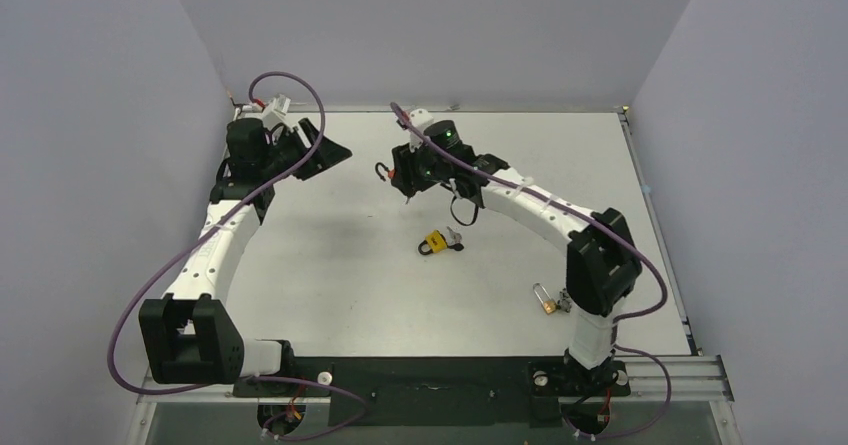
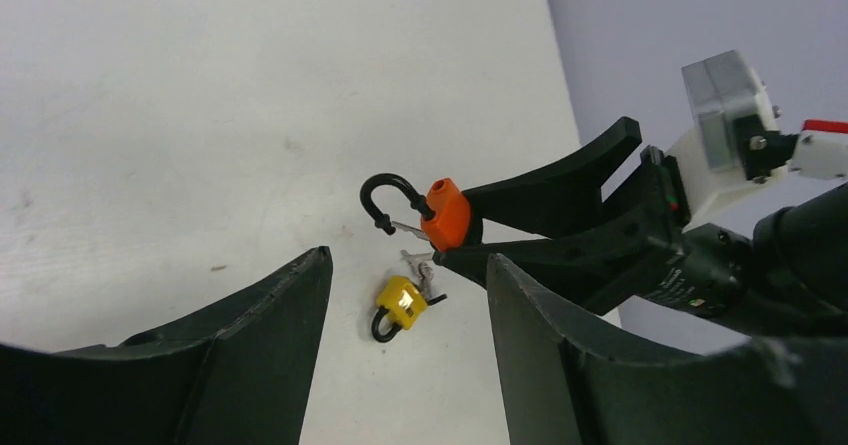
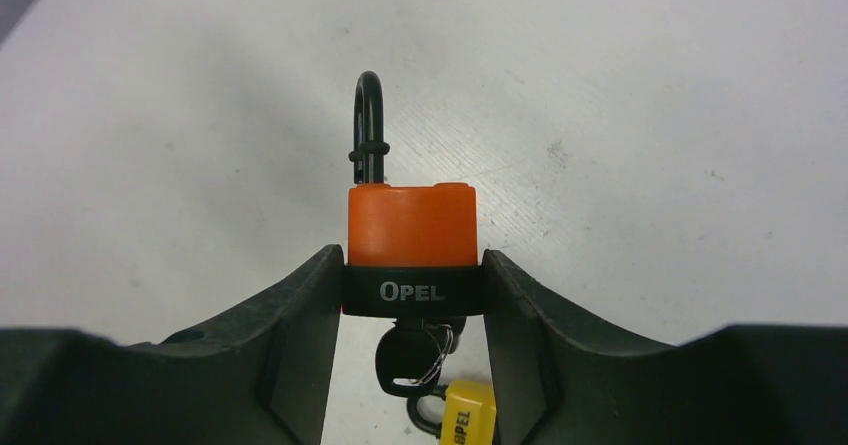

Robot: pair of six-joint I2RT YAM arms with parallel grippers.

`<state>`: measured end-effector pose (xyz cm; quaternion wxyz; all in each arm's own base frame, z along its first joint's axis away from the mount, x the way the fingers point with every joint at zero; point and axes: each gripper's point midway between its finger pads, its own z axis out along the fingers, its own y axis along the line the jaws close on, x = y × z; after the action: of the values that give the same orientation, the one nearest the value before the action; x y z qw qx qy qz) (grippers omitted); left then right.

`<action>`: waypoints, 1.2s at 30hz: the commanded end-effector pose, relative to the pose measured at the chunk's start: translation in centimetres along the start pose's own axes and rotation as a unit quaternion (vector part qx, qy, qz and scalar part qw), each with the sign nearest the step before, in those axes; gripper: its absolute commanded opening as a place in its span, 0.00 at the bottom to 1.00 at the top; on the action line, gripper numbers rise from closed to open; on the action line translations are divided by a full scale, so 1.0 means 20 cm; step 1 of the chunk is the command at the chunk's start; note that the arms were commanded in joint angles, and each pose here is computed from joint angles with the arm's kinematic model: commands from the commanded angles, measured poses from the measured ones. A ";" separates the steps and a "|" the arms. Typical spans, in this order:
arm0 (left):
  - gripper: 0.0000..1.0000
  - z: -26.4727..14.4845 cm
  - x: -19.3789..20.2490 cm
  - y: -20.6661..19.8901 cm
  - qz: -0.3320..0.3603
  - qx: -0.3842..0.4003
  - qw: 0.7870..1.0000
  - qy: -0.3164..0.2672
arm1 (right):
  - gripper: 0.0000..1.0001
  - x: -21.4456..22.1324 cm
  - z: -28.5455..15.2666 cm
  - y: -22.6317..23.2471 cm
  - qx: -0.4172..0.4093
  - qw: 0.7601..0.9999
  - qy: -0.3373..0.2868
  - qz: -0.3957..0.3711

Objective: Lock with the key
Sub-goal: Pick up the lock from the center of the board.

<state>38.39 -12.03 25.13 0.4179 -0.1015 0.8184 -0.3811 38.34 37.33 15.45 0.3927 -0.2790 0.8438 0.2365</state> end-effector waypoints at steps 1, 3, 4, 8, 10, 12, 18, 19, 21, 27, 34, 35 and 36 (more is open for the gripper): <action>0.56 -0.05 -0.14 -0.44 0.103 0.179 0.978 -0.041 | 0.00 -0.27 -0.33 0.14 -0.081 0.993 -0.089 0.011; 0.56 -0.11 -0.16 -0.57 0.121 0.239 0.962 -0.055 | 0.00 -0.29 -0.45 0.14 -0.095 0.990 -0.101 0.021; 0.56 -0.13 -0.16 -0.62 0.122 0.257 0.957 -0.056 | 0.00 -0.29 -0.51 0.15 -0.101 0.989 -0.109 0.023; 0.56 -0.25 -0.14 -0.84 0.183 0.335 0.923 -0.048 | 0.00 -0.31 -0.74 0.20 -0.141 0.980 -0.138 0.041; 0.55 -0.31 -0.06 -0.94 0.213 0.381 0.900 -0.011 | 0.00 -0.31 -0.83 0.22 -0.156 0.975 -0.150 0.046; 0.55 -0.35 0.00 -1.01 0.235 0.406 0.883 0.009 | 0.00 -0.32 -0.93 0.25 -0.167 0.971 -0.164 0.051; 0.55 -0.44 0.14 -1.14 0.280 0.445 0.849 0.057 | 0.00 -0.35 -1.19 0.33 -0.196 0.960 -0.196 0.045; 0.55 -0.45 0.15 -1.15 0.283 0.450 0.845 0.060 | 0.00 -0.36 -1.23 0.34 -0.198 0.958 -0.202 0.042; 0.55 -0.48 0.18 -1.17 0.289 0.461 0.836 0.070 | 0.00 -0.36 -1.29 0.36 -0.204 0.956 -0.208 0.039; 0.55 -0.54 0.23 -1.20 0.302 0.478 0.820 0.089 | 0.00 -0.35 -1.41 0.41 -0.224 0.949 -0.220 0.034; 0.54 -0.54 0.31 -1.22 0.297 0.492 0.810 0.117 | 0.00 -0.35 -1.44 0.43 -0.225 0.949 -0.219 0.026; 0.54 -0.54 0.33 -1.23 0.296 0.495 0.808 0.121 | 0.00 -0.35 -1.44 0.43 -0.225 0.950 -0.217 0.026; 0.53 -0.54 0.33 -1.23 0.296 0.496 0.807 0.123 | 0.00 -0.35 -1.44 0.43 -0.223 0.950 -0.217 0.023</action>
<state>23.83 -26.07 40.68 0.3925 0.3751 0.5841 -0.6034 21.75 27.84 36.86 0.4635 -0.2675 0.6996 0.4735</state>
